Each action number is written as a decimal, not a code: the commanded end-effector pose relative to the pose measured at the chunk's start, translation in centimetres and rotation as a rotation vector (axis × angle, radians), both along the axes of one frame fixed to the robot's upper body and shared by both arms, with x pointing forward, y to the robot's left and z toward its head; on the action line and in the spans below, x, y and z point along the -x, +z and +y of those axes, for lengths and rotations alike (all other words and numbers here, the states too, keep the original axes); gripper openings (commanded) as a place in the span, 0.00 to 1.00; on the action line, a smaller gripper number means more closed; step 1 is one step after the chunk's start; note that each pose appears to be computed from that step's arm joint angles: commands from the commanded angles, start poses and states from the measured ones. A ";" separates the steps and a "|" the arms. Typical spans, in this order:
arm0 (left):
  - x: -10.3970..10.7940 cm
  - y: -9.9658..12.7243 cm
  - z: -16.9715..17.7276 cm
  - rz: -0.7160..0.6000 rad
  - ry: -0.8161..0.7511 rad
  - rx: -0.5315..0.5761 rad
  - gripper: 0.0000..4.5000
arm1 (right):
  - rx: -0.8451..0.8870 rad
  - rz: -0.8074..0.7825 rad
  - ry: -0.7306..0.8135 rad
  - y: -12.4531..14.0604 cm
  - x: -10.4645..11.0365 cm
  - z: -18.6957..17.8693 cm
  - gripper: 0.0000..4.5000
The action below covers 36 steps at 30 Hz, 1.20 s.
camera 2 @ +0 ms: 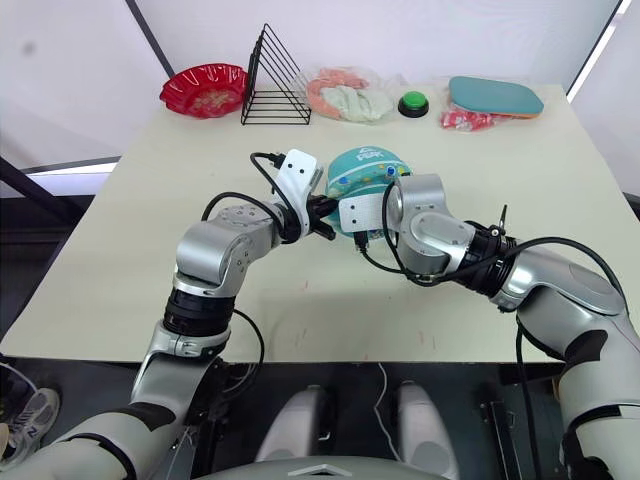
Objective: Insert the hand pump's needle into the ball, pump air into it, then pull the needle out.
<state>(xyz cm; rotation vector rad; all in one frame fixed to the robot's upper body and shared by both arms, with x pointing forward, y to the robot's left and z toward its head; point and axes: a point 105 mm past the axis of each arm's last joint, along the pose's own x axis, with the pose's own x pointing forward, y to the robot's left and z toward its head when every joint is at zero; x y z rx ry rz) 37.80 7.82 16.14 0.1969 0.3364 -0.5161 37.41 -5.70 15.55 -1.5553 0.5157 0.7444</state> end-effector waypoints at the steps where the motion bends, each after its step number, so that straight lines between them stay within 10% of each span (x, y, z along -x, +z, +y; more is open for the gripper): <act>1: 0.4 1.4 -0.1 -0.049 -0.005 0.029 0.00 | -0.028 -0.026 -0.008 1.1 -0.3 -0.1 0.08; 36: 0.8 0.9 -0.1 -0.039 -0.001 0.032 0.00 | -0.024 0.006 -0.027 0.1 -1.0 -0.5 0.08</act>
